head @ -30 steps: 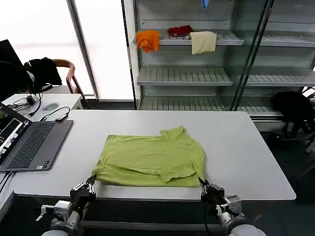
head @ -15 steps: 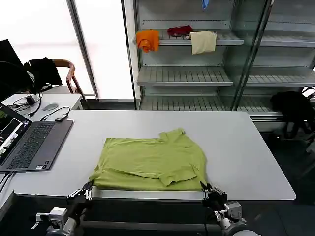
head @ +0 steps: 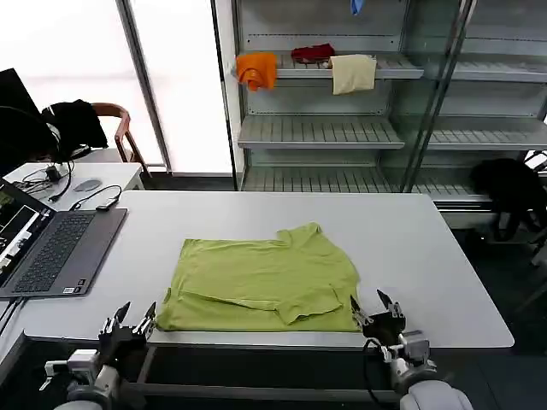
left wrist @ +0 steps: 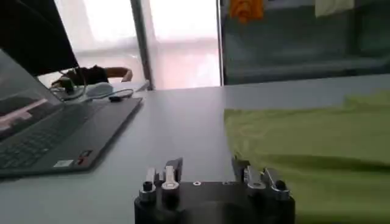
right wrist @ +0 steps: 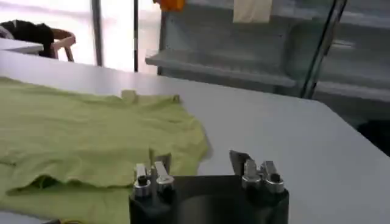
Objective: Fold and organize the clothes.
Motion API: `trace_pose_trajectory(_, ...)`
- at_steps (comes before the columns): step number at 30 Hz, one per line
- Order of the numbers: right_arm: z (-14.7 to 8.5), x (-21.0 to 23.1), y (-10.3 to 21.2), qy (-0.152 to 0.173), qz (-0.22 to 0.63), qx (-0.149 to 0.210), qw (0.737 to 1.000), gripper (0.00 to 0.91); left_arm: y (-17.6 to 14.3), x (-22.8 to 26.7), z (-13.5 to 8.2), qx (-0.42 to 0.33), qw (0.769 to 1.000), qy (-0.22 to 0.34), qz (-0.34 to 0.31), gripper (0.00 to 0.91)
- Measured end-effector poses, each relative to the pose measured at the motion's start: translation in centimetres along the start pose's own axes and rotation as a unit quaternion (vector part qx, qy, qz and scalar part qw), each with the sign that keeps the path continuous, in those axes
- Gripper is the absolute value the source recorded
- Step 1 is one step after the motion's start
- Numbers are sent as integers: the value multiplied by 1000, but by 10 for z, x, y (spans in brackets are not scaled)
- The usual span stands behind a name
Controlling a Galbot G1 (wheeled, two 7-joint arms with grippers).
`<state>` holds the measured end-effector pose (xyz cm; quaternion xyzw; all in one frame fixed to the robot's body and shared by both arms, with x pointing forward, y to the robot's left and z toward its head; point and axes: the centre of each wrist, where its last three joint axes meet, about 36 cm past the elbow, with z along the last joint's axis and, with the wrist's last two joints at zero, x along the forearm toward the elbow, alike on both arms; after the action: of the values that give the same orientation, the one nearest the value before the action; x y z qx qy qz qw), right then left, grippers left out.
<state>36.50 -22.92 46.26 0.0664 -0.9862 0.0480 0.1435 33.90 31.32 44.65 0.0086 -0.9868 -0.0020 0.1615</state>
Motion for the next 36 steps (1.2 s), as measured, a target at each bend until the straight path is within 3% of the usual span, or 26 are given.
trace_pose_trajectory(10,-29,-95,5,-18,-17,-34,999,907,-2,-81,-33,-4,999,-13,41,907)
trace_pose_trajectory(22,-48,-195,20,19,-25,-57,998,907,0,-174,-55,-32,998,19,58,907)
trace_pose_trajectory(31,-54,-236,27,49,-23,-51,997,897,4,-212,-51,-47,996,56,53,907)
trace_pose_trajectory(33,-52,-242,27,56,-20,-47,997,846,5,-217,-48,-49,995,64,52,907)
trace_pose_trajectory(35,-52,-247,26,61,-19,-43,997,725,6,-220,-45,-51,995,70,51,826)
trace_pose_trajectory(36,-51,-249,26,64,-19,-41,997,554,6,-222,-45,-51,995,73,52,705)
